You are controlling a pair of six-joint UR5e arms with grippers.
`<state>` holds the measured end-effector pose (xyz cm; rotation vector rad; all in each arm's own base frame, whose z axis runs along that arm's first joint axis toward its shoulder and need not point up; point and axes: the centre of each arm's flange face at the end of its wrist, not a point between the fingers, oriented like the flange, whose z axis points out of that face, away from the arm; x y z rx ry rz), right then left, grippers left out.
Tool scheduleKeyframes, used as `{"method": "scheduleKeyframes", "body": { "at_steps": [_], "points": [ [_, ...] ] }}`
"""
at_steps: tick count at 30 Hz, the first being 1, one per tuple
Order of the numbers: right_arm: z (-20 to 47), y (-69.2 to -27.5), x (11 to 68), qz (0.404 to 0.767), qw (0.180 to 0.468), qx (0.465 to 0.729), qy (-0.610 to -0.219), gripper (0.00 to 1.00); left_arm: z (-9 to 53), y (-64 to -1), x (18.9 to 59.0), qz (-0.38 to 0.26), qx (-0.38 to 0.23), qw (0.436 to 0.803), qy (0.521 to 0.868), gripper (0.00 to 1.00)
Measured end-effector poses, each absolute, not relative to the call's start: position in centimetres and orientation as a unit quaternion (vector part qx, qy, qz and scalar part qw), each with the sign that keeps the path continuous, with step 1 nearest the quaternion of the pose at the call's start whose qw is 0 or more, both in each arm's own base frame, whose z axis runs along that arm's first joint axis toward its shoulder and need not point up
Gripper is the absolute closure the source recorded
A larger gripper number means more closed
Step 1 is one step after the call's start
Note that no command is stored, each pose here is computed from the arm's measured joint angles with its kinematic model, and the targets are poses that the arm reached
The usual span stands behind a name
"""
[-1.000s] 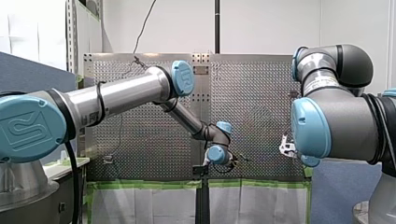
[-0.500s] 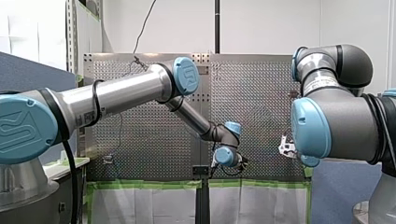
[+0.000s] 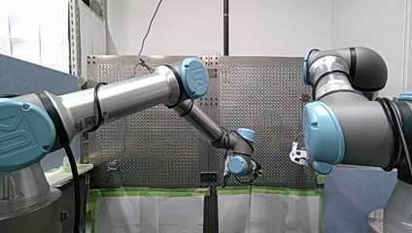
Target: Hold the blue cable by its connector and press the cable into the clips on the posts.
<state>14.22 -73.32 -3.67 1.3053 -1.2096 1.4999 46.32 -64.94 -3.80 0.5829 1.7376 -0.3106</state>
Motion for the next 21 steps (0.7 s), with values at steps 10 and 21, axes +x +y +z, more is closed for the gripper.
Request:
{"method": "scheduleKeyframes", "body": {
  "at_steps": [10,21],
  "points": [
    [-3.79,-73.27,14.27,0.592,0.395,0.516,-0.477,1.0,-3.69,-65.24,45.99,-0.133,0.237,0.605,0.748,0.0],
    [-3.91,-73.25,14.25,0.592,0.394,0.516,-0.478,1.0,-3.54,-65.69,45.43,-0.139,0.235,0.604,0.748,0.0]
  ]
}}
